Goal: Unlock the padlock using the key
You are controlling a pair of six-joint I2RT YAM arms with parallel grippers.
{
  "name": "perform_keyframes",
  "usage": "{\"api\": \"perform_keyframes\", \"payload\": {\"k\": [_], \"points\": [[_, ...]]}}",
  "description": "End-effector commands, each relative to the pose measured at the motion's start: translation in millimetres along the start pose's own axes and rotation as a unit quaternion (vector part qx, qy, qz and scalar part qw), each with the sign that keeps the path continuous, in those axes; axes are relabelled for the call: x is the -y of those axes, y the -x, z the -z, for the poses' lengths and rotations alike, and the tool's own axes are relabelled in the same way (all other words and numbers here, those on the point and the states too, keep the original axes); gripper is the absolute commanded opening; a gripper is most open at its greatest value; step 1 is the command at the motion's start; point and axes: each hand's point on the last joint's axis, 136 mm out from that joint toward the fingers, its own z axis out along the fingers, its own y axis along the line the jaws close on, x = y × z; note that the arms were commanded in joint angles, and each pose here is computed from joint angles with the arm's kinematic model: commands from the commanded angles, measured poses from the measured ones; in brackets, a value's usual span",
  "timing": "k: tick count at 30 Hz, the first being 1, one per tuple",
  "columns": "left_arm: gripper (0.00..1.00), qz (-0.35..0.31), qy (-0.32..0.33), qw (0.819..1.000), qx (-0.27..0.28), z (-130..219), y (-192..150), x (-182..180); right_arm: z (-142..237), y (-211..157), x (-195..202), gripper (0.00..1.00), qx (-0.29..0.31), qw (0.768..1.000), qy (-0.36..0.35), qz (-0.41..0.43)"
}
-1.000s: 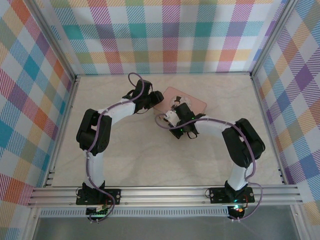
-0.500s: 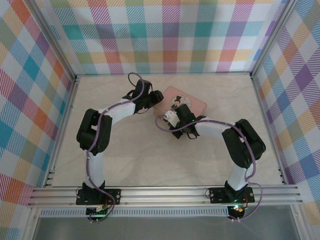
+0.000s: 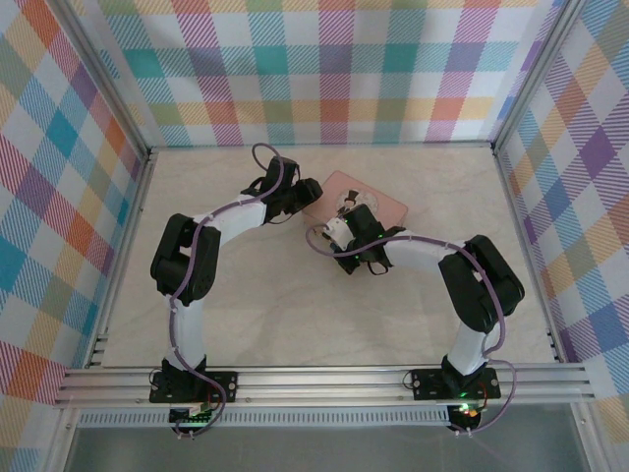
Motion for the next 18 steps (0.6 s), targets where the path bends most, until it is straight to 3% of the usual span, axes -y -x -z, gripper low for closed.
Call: {"api": "perform_keyframes", "payload": {"k": [1, 8, 18], "points": [[0.51, 0.013, 0.006, 0.998, -0.058, -8, -31, -8, 10, 6, -10, 0.0, -0.002, 0.999, 0.02, -0.039], [0.51, 0.011, 0.011, 0.998, -0.056, -7, -32, -11, 11, -4, -14, 0.0, -0.031, 0.996, 0.031, -0.073], [0.51, 0.014, 0.011, 0.998, -0.057, -8, -33, -15, 28, 4, -20, 0.0, -0.018, 0.994, 0.043, -0.099]]}}
